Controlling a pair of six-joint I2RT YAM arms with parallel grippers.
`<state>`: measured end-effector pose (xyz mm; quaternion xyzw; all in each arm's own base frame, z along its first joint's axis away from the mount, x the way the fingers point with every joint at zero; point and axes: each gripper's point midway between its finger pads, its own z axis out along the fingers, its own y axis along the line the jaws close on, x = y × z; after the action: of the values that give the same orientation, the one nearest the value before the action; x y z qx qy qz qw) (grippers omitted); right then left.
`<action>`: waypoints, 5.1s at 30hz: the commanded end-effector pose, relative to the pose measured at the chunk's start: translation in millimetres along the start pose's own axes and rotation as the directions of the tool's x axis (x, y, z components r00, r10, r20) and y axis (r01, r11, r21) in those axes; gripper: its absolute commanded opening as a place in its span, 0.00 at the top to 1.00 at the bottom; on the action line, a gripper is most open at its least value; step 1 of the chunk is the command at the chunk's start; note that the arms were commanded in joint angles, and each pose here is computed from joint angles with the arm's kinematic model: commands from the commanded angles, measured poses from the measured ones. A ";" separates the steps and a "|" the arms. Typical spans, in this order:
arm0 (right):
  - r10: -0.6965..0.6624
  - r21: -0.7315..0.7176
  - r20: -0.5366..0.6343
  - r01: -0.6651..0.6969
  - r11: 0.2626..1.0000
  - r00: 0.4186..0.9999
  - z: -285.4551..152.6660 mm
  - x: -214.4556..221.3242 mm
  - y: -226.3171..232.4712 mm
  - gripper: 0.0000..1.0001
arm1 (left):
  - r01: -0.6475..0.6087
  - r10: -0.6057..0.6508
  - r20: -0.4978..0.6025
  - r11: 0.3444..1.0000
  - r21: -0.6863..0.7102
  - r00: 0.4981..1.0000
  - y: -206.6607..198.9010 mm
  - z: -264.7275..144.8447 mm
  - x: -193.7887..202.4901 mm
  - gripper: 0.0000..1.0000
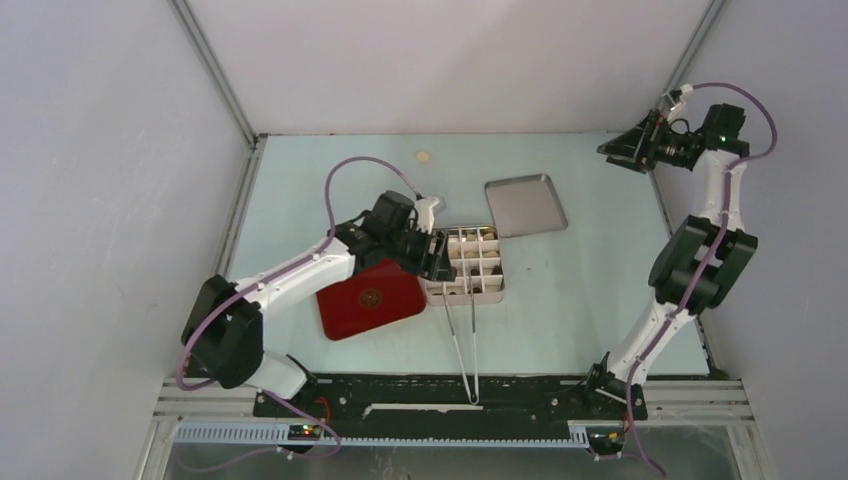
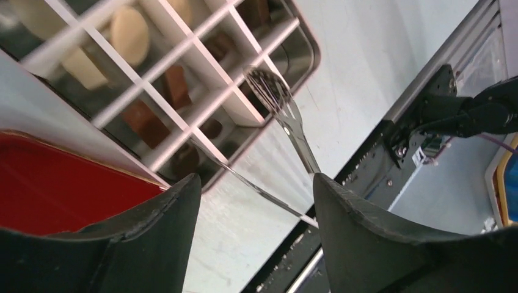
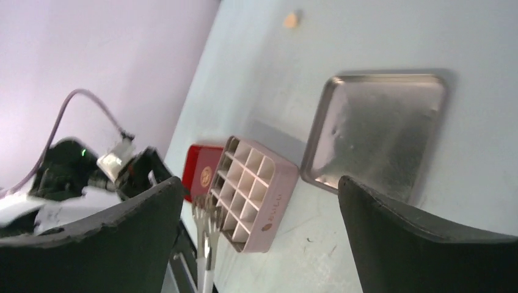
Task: Pack the chocolate
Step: Pick up the clamp from the center of the board.
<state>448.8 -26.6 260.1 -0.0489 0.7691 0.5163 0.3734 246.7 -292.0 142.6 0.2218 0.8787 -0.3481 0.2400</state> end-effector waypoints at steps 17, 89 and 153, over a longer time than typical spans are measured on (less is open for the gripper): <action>-0.584 0.409 0.200 0.475 0.779 0.787 21.5 29.2 124.7 0.00 | 0.165 -0.189 -0.203 0.978 -0.129 0.961 0.5 32.5 74.9 0.66; -0.480 -0.624 -0.133 0.303 0.721 0.867 86.0 261.6 170.7 1.00 | -0.283 0.037 0.519 0.870 0.405 0.854 -35.5 -46.0 -132.8 0.00; -0.350 -0.525 0.048 0.322 0.788 0.935 61.6 211.4 153.2 1.00 | -0.320 0.332 0.107 0.693 0.646 0.937 -71.0 35.0 31.6 0.70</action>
<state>241.0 158.1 200.8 -0.3147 0.6473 0.6064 0.3379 203.0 -366.7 139.4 0.3926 0.6526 -0.6191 0.1916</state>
